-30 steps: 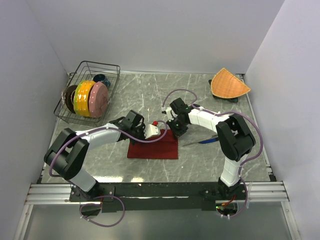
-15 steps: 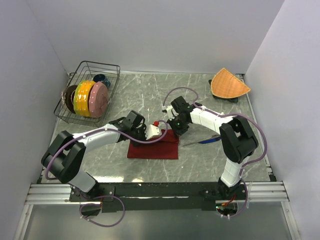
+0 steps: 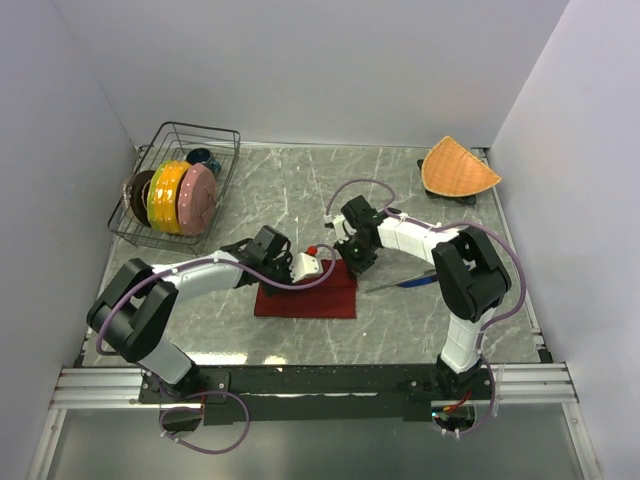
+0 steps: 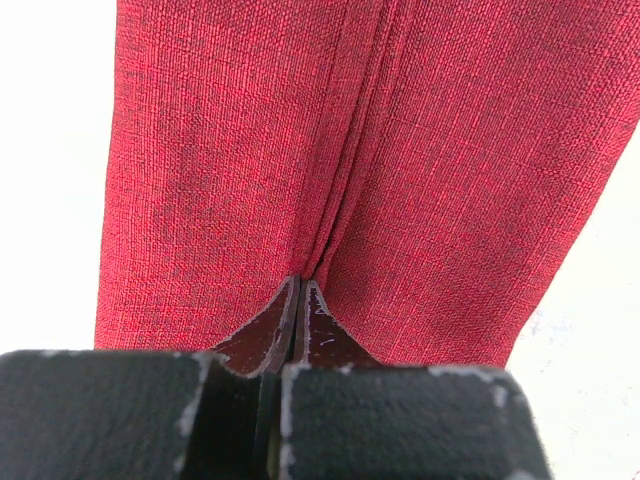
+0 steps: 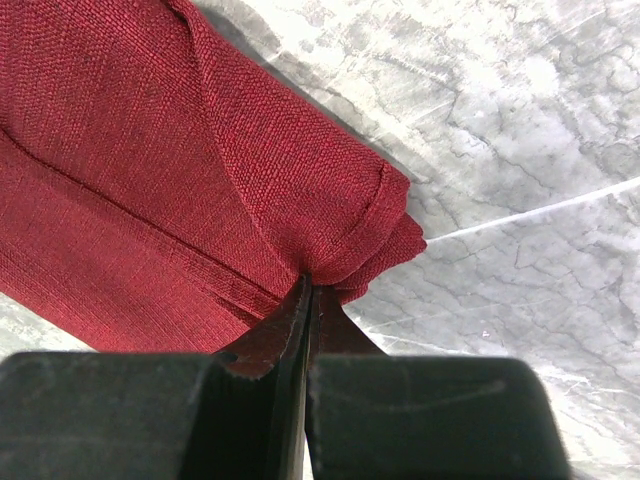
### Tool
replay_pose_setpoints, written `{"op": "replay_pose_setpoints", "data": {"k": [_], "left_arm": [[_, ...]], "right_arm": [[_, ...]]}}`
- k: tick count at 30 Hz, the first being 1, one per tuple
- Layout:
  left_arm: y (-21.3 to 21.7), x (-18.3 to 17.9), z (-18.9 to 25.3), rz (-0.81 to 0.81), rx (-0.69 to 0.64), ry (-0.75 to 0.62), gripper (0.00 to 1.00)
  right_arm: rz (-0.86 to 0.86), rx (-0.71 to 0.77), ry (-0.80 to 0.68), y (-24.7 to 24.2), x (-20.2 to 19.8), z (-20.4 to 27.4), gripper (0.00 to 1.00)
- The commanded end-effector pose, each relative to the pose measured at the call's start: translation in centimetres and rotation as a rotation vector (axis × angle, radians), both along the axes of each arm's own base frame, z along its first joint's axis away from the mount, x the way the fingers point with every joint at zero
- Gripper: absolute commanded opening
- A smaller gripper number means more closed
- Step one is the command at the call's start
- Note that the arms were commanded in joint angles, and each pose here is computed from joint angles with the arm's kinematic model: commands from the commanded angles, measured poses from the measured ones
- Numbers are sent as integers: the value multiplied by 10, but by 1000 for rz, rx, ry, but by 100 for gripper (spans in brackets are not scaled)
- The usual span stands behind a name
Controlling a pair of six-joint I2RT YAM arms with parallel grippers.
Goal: Fold the napkin into a case and place the utensils inside
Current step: Smooth out the 2/3-rectangle-folded napkin at the center of the board, then fold the 2/3-rectangle-folded napkin at the center of the board.
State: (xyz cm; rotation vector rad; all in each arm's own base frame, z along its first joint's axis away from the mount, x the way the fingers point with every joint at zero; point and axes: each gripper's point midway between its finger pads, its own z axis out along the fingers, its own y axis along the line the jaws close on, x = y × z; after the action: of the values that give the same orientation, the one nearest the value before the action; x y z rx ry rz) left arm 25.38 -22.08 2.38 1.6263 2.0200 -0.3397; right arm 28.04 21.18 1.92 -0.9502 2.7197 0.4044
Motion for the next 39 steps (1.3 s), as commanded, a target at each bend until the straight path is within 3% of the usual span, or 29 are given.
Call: {"op": "replay_pose_setpoints", "data": {"k": [1, 2, 3, 6, 9, 16, 25, 31, 34, 39], "left_arm": [[15, -9, -15, 25, 47, 37, 2], [14, -9, -10, 29, 35, 36, 7], [8, -9, -3, 26, 6, 32, 24], [-4, -1, 38, 43, -117, -59, 45], [-15, -4, 68, 45, -188, -169, 49], [-47, -63, 66, -105, -203, -298, 50], [-68, -65, 33, -144, -151, -382, 50], [-66, -80, -10, -245, -39, -392, 47], [-67, -78, -15, -234, -6, -379, 38], [-64, -84, -15, -231, -3, -292, 12]], "right_arm": [[-30, -7, -6, -7, 4, 0, 0], [-30, -4, -11, -7, 5, 2, 0], [-28, -2, -10, -7, 4, 2, 0], [-34, 5, -2, -5, 4, 0, 0], [-46, 16, 5, -2, 6, -2, 0], [-68, 22, 35, -1, 0, -10, 0], [-69, 20, 39, -3, -3, -13, 0], [-59, 11, 41, -4, -4, -15, 0], [-57, 17, 41, -4, -4, -15, 0], [-53, 14, 37, -4, -3, -14, 0]]}}
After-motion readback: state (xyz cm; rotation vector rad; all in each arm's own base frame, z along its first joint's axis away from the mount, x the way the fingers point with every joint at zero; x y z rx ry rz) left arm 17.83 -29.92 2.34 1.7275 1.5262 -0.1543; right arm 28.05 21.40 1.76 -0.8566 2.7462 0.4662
